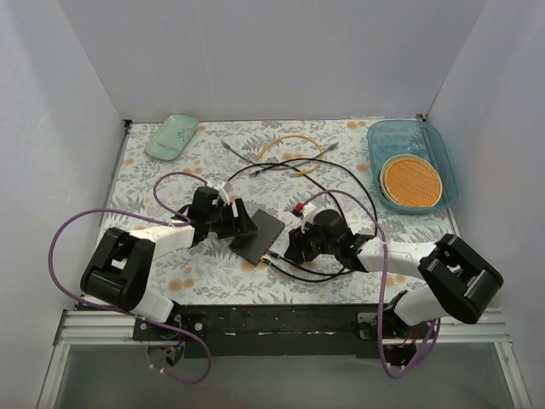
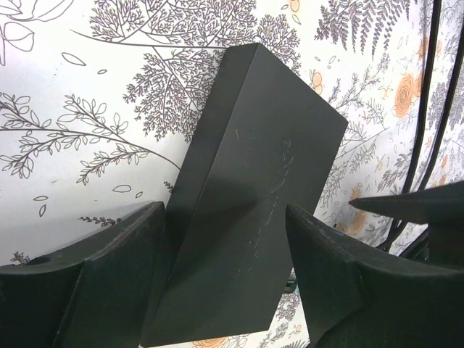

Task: Insert the plug into the switch port

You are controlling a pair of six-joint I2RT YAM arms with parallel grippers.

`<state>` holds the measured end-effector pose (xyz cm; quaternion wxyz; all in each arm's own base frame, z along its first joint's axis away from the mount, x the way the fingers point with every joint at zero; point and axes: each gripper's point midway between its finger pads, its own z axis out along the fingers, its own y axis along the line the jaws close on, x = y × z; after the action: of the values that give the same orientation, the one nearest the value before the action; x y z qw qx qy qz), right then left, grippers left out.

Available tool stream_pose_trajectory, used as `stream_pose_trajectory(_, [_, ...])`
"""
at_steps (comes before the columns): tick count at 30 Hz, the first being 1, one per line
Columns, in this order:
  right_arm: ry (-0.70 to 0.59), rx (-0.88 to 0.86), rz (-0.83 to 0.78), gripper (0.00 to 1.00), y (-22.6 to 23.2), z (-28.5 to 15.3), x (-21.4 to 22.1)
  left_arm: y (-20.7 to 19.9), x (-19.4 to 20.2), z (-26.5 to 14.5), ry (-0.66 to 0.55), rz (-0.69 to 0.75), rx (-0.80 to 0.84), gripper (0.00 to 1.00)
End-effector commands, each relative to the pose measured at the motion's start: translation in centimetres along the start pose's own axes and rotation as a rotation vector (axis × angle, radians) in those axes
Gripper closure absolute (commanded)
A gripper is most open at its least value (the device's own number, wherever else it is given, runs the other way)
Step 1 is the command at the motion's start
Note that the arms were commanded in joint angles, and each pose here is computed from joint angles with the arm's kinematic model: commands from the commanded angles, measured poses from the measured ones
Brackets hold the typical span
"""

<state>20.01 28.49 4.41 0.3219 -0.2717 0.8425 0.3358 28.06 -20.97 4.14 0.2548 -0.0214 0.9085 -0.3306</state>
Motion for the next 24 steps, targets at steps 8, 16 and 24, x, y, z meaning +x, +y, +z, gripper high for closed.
stream_pose_trajectory(8, [0.032,0.185,-0.293,0.45,1.3,1.1,-0.3,-0.2,0.8,-0.5,0.042,-0.003,-0.018,0.32])
stream_pose_trajectory(16, [0.096,0.259,-0.373,0.6,1.0,2.3,1.2,0.1,0.9,-0.6,0.042,-0.002,-0.031,0.32])
stream_pose_trajectory(24, [0.078,0.252,-0.358,0.99,1.5,2.0,1.2,-0.1,0.6,-0.8,0.032,0.002,-0.031,0.32])
